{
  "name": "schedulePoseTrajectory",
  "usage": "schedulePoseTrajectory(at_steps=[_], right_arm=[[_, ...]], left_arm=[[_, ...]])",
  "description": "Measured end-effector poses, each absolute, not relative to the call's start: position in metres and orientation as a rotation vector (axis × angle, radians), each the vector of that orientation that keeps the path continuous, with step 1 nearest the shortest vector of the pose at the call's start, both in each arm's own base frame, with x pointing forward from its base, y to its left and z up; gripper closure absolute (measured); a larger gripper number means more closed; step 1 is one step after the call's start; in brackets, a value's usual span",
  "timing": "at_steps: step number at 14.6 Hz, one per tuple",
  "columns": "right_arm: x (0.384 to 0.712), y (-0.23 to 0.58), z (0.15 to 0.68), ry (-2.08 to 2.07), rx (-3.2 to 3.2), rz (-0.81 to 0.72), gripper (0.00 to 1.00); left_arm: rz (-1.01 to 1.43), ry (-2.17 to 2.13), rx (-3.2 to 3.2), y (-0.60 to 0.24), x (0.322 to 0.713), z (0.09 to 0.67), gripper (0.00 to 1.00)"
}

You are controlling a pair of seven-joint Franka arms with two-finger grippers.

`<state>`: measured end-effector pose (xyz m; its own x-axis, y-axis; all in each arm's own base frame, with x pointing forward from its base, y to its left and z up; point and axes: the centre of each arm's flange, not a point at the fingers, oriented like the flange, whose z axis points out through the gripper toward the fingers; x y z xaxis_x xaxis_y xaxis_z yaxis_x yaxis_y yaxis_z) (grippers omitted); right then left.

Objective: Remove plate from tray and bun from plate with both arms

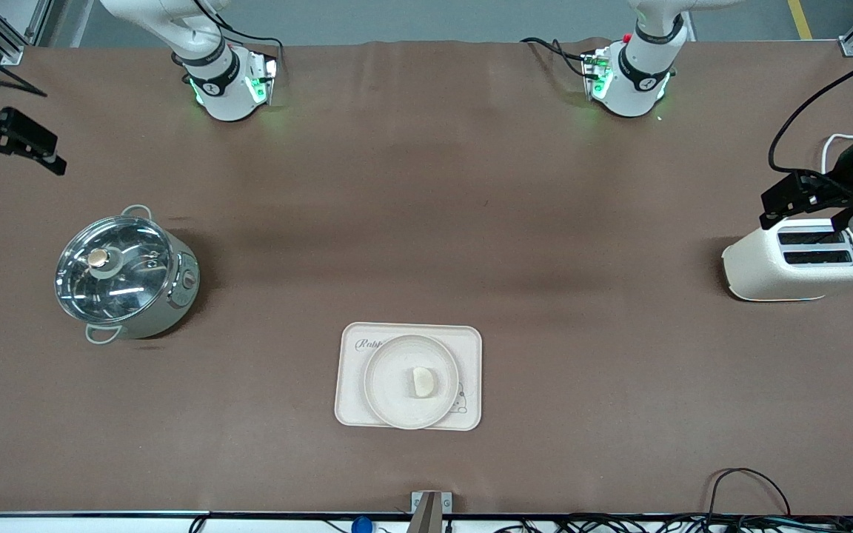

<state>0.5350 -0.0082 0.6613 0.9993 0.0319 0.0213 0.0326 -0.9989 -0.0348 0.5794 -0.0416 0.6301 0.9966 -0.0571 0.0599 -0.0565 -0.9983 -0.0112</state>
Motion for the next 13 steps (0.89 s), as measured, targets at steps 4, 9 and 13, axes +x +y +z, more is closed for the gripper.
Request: schedulePoseTrajectory(at_steps=[4, 9, 13], right_arm=[[0.536, -0.024, 0.637, -0.05, -3.104, -0.009, 0.0], [0.532, -0.027, 0.642, -0.042, -3.102, -0.019, 0.0], [0.531, -0.024, 0.652, -0.053, -3.102, -0.06, 0.0]], left_arm=[[-0.087, 0.089, -3.129, -0.042, 0.579, 0.63, 0.0], [-0.088, 0.089, -3.129, -0.042, 0.579, 0.631, 0.0], [-0.089, 0.09, -3.129, -0.042, 0.579, 0.631, 0.0]])
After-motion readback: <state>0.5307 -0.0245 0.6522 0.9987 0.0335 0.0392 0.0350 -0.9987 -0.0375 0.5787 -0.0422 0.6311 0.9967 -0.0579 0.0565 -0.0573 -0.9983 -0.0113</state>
